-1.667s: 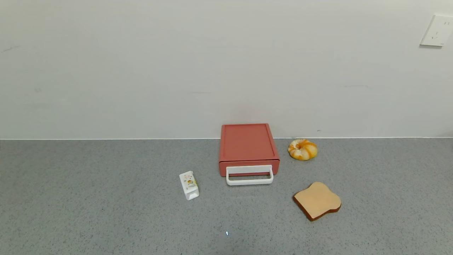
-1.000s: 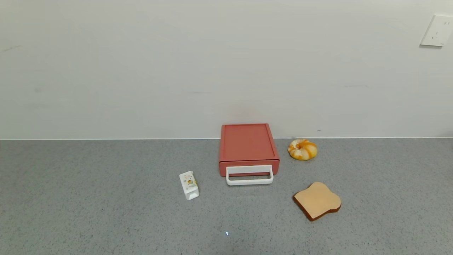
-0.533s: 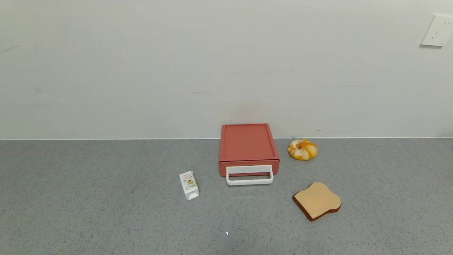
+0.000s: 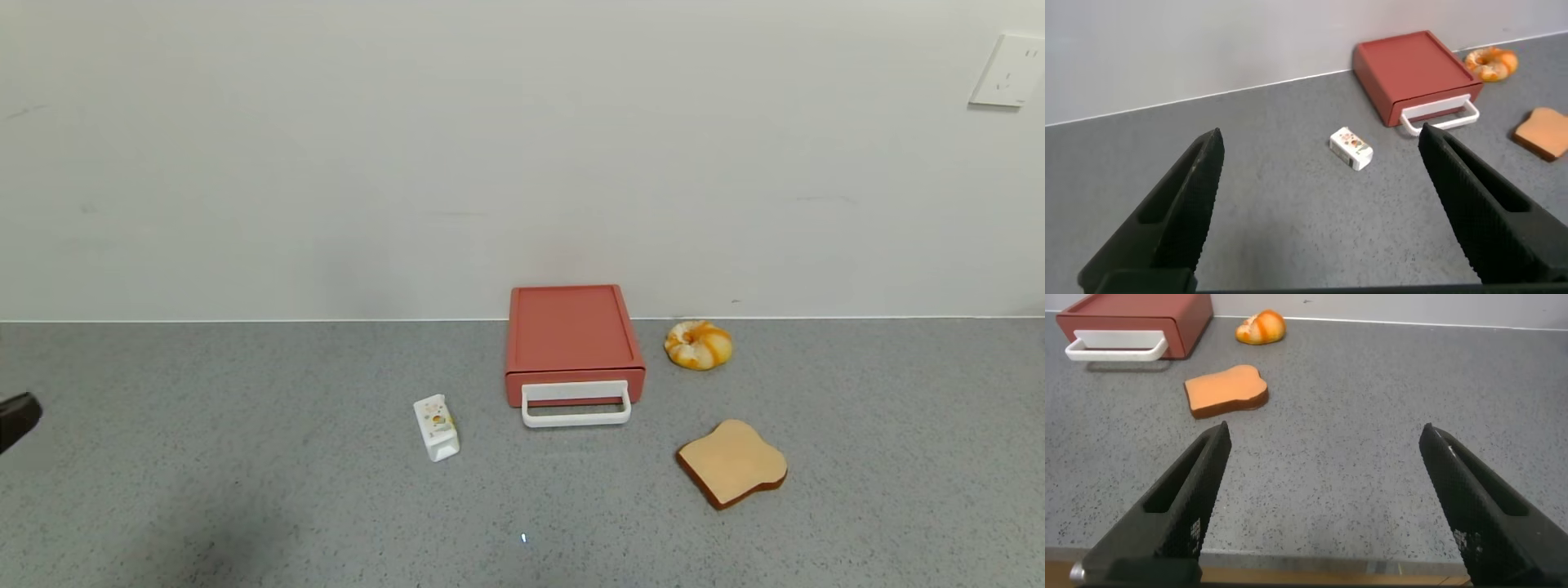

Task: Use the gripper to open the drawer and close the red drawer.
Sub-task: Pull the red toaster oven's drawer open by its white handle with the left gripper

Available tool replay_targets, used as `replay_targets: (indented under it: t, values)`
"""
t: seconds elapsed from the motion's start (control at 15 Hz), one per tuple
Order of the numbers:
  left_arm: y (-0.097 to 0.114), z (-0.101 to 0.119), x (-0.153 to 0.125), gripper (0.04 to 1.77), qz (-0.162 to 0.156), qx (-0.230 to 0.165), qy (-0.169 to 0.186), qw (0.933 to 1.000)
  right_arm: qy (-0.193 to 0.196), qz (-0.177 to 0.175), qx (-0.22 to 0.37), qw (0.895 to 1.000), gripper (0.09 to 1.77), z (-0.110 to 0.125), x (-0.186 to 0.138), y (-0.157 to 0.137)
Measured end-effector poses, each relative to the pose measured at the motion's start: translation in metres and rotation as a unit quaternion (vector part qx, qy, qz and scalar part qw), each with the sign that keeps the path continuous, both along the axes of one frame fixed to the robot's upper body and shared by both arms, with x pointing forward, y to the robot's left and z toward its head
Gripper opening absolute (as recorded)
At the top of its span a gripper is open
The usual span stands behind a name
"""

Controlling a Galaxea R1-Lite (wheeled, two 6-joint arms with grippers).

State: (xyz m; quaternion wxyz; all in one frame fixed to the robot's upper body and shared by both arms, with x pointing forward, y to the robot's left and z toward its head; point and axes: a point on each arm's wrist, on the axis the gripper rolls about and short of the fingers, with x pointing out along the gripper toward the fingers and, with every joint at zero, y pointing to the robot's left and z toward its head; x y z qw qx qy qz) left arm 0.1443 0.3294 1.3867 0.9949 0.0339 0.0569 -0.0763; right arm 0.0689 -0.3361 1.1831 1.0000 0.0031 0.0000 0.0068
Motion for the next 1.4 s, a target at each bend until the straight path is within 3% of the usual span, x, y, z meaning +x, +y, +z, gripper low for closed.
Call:
replay_targets:
  t: [0.33, 0.6, 1.0, 1.4]
  values:
    - [-0.009, 0.02, 0.069, 1.72, -0.07, -0.004, 0.056, 0.9959, 0.0, 0.0, 0.0, 1.0, 1.7, 0.0, 0.0, 0.0]
    - [-0.034, 0.022, 0.109, 1.72, -0.131, 0.003, 0.089, 0.9874, 0.0, 0.0, 0.0, 1.0, 1.7, 0.0, 0.0, 0.0]
    - [-0.081, 0.01, 0.154, 1.72, -0.178, 0.025, 0.136, 0.9742, 0.0, 0.0, 0.0, 1.0, 1.7, 0.0, 0.0, 0.0]
    - [-0.119, -0.014, 0.175, 1.72, -0.196, 0.056, 0.181, 0.9621, 0.0, 0.0, 0.0, 1.0, 1.7, 0.0, 0.0, 0.0]
